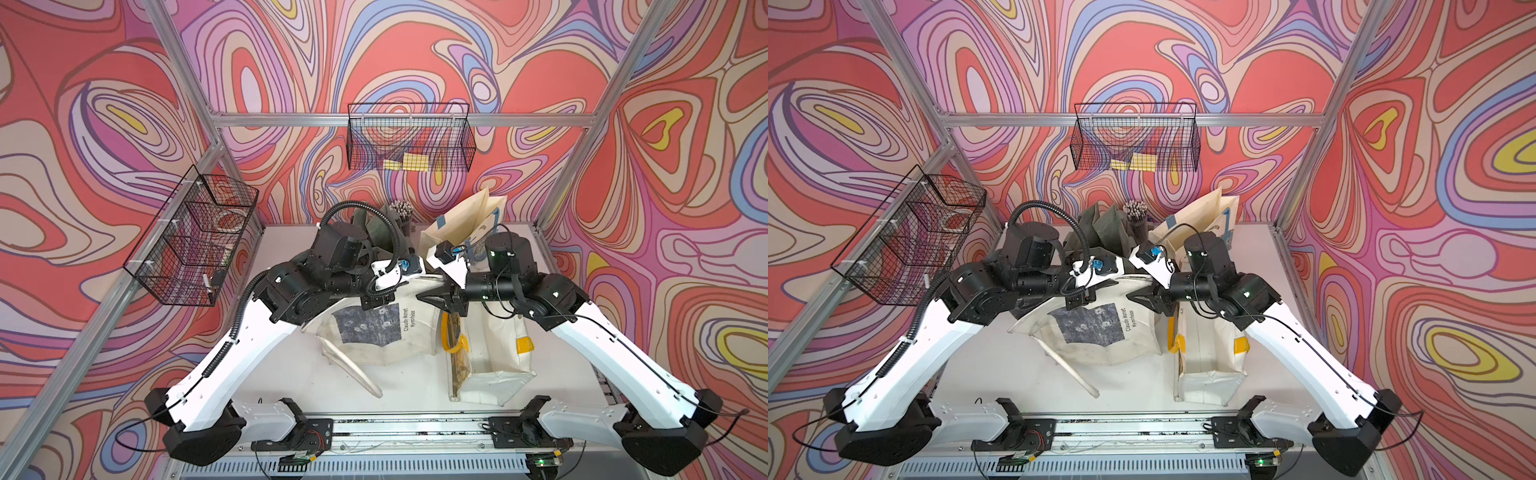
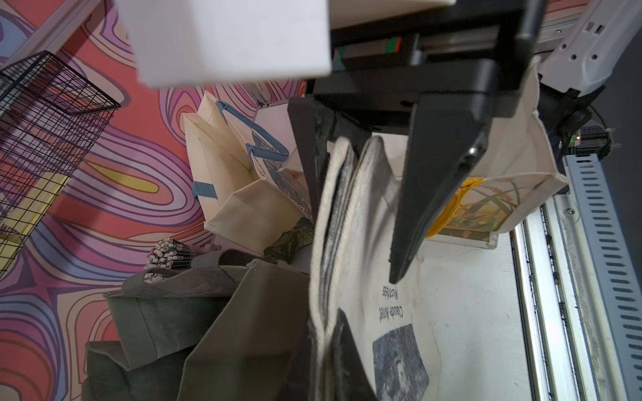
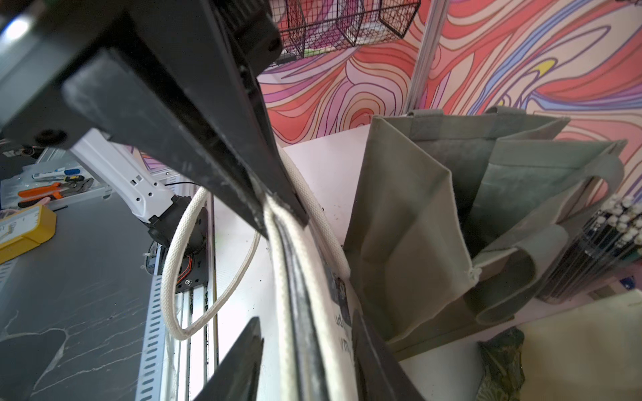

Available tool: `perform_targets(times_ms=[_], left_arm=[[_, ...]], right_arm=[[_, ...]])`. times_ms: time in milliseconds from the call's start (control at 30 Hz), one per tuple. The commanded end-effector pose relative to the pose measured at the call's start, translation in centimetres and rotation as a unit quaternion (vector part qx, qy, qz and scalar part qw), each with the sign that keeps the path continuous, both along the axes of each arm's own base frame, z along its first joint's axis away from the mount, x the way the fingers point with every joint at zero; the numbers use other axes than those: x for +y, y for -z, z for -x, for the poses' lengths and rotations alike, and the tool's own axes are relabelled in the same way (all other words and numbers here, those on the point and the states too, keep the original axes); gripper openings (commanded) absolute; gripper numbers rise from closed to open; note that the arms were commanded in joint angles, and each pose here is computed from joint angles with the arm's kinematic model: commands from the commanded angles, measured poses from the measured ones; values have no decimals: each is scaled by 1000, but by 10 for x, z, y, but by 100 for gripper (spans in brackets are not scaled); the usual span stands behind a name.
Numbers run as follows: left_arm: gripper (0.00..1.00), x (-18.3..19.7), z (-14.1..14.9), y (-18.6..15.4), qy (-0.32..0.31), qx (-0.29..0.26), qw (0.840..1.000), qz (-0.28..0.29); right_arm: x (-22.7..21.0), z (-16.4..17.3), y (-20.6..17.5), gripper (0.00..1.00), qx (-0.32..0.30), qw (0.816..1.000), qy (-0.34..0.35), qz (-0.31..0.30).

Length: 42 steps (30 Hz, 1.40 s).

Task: Put away the canvas bag
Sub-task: Press the canvas bag at the center of the board.

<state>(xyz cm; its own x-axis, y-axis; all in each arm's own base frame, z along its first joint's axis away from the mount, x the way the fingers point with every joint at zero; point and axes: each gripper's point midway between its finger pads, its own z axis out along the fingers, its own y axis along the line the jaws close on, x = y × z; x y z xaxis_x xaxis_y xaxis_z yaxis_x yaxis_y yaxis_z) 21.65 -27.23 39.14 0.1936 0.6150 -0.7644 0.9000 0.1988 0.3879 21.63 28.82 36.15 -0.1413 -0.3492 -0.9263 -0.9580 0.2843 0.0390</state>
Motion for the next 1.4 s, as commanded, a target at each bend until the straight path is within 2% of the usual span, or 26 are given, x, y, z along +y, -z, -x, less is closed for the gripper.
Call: perform_targets(times_ms=[0,300,500,633,800,900,1000,1067,1100,1267,1300,1367], left_arm=[[0,6,12,-52,30,-71,994,72],[0,22,21,-66,38,-73,991,103],[0,37,16,-76,13,-86,990,113],[0,41,19,-92,15,-84,986,147],[0,48,14,-98,0,-97,985,144],[0,52,11,-100,-7,-99,984,150],[0,56,6,-98,-20,-101,983,150],[0,59,2,-95,-30,-104,984,145],[0,60,1,-93,-35,-105,984,141],[0,62,-7,-76,-47,-95,988,111],[7,62,-7,-73,-47,-93,989,106],[33,63,-9,-68,-50,-89,990,98]], right_arm=[[6,4,-9,50,6,999,-8,-49],[5,-2,14,52,19,998,6,-53],[7,0,36,48,49,997,2,-67],[12,2,54,44,85,992,-2,-89],[9,0,62,41,90,991,14,-94],[6,0,69,34,87,992,23,-87],[4,0,72,18,86,993,25,-83],[4,1,71,2,83,993,22,-80],[4,0,69,0,81,993,22,-78],[5,-7,62,0,83,996,27,-28],[5,-8,58,0,89,996,27,-16],[3,-8,52,0,101,994,29,6]])
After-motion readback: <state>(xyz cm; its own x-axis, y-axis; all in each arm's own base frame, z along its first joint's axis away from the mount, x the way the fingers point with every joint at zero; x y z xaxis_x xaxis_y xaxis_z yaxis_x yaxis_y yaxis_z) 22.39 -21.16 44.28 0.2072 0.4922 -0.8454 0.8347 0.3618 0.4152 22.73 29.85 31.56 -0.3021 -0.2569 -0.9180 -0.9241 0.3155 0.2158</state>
